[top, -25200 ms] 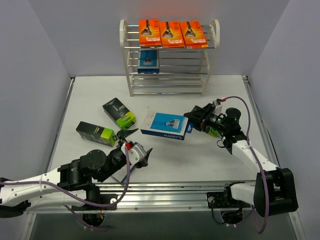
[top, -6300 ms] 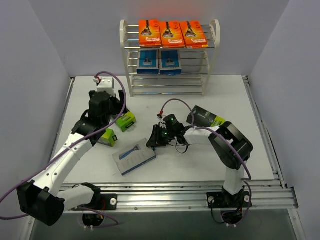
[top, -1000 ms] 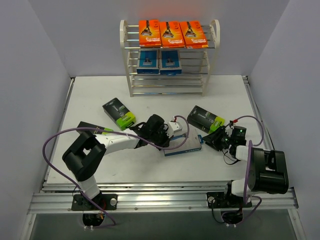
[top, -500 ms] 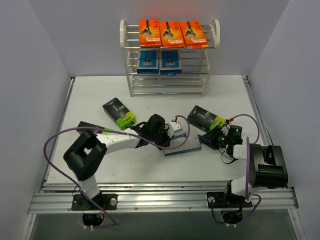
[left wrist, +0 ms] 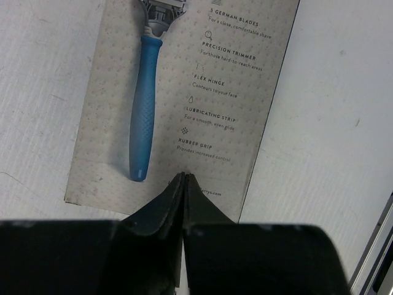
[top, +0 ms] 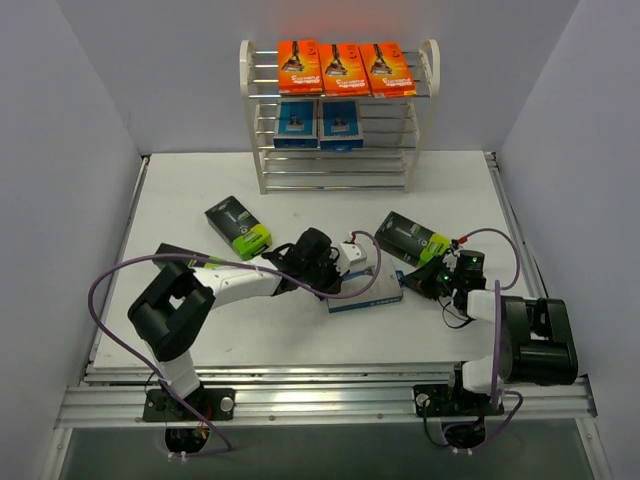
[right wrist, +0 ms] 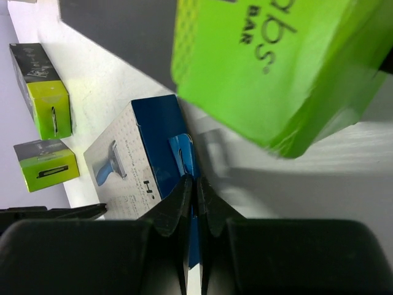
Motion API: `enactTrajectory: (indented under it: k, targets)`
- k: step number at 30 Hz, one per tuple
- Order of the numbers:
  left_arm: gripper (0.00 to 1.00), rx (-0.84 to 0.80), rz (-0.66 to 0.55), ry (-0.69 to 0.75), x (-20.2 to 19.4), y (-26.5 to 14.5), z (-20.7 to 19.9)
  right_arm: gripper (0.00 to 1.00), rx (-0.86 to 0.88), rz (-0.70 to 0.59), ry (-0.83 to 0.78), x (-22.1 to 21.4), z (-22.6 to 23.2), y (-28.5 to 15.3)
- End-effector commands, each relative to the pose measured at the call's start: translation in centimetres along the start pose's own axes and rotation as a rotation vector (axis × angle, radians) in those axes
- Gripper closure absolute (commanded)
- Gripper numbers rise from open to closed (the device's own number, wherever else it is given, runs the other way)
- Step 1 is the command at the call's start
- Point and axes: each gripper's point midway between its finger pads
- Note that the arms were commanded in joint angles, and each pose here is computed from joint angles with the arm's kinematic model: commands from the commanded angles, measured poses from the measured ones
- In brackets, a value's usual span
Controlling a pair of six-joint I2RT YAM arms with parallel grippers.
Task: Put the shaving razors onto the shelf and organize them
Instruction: Grab a shaving razor with the right arm
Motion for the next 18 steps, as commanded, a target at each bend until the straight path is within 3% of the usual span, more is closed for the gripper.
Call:
enactTrajectory:
  k: [1,2,5,7,10,18]
  targets:
    - [0.89,-0.014,-0.003,0.003,1.3,-0.6,-0.7,1.00,0.010,-0.017,-0.031,1.3,1.9,-0.8]
    - [0.84,-0.008,-0.020,0.004,2.1,-1.1,-0.7,1.00,0.011,-0.022,-0.038,1.5,2.2,-1.0]
    - [0.51,-0.001,-0.066,0.018,3.5,-2.7,-1.0,1.00,0.060,-0.038,-0.073,2.6,4.4,-1.8]
    - [0.39,0.007,-0.093,0.026,4.3,-3.6,-1.1,1.00,0.071,-0.025,-0.100,2.6,5.3,-2.2]
    - [0.30,0.007,-0.155,0.046,6.0,-5.6,-1.7,1.00,0.094,-0.030,-0.178,3.6,7.4,-3.2]
    - [0.20,-0.087,-0.304,0.130,9.2,-11.4,-4.7,1.00,0.160,-0.028,-0.354,4.6,13.5,-4.9]
Point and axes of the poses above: each gripper's point midway between its finger pads, its own y axis out along the fingers, its own z axis along the line the jaws close on, x = y × z, and after that the axes turned 5 degrees about -y, right-handed
